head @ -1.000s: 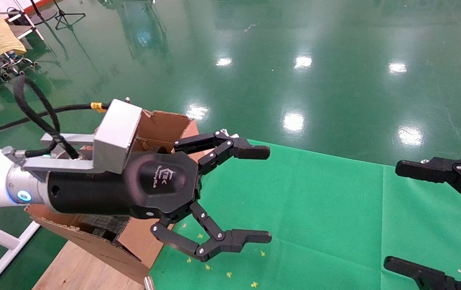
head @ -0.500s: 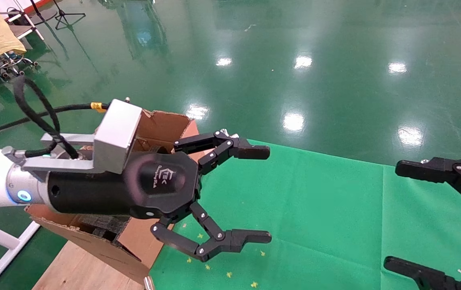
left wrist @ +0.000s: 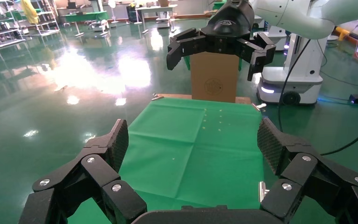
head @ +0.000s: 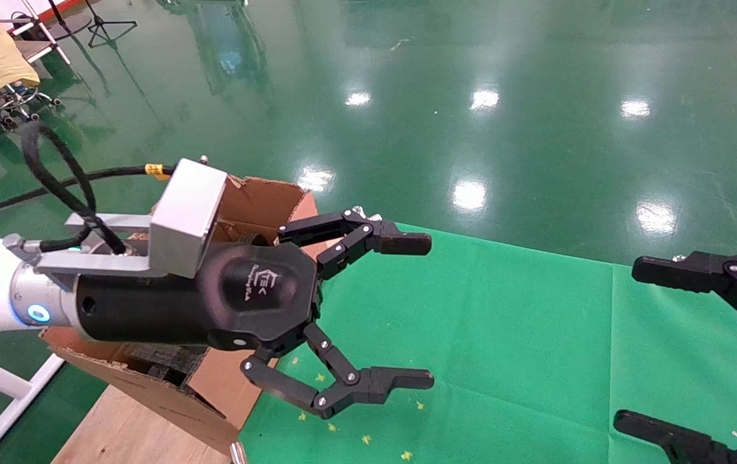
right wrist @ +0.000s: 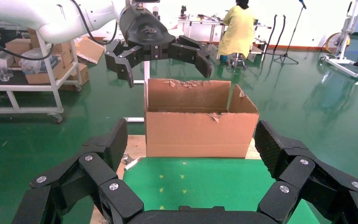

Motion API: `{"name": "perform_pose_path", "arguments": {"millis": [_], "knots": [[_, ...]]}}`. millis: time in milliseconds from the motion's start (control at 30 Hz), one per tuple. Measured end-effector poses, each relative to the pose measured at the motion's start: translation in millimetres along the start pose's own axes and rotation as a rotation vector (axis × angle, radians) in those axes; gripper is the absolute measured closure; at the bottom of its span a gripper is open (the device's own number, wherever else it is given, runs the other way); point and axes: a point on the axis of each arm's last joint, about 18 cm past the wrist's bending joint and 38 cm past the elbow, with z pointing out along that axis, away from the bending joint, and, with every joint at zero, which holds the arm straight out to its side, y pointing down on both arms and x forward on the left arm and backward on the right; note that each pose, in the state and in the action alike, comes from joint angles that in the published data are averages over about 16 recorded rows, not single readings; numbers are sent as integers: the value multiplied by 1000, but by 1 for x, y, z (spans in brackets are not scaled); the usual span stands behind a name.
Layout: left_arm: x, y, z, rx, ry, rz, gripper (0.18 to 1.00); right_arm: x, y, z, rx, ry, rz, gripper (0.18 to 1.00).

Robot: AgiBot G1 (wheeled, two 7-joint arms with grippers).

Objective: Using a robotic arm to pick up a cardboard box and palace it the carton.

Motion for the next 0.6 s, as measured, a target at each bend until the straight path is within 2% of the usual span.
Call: {"name": "perform_pose_path", "arguments": {"millis": [600], "knots": [[0,0,0,0,0,0,183,0,0,0,0,0,0,178]]}}
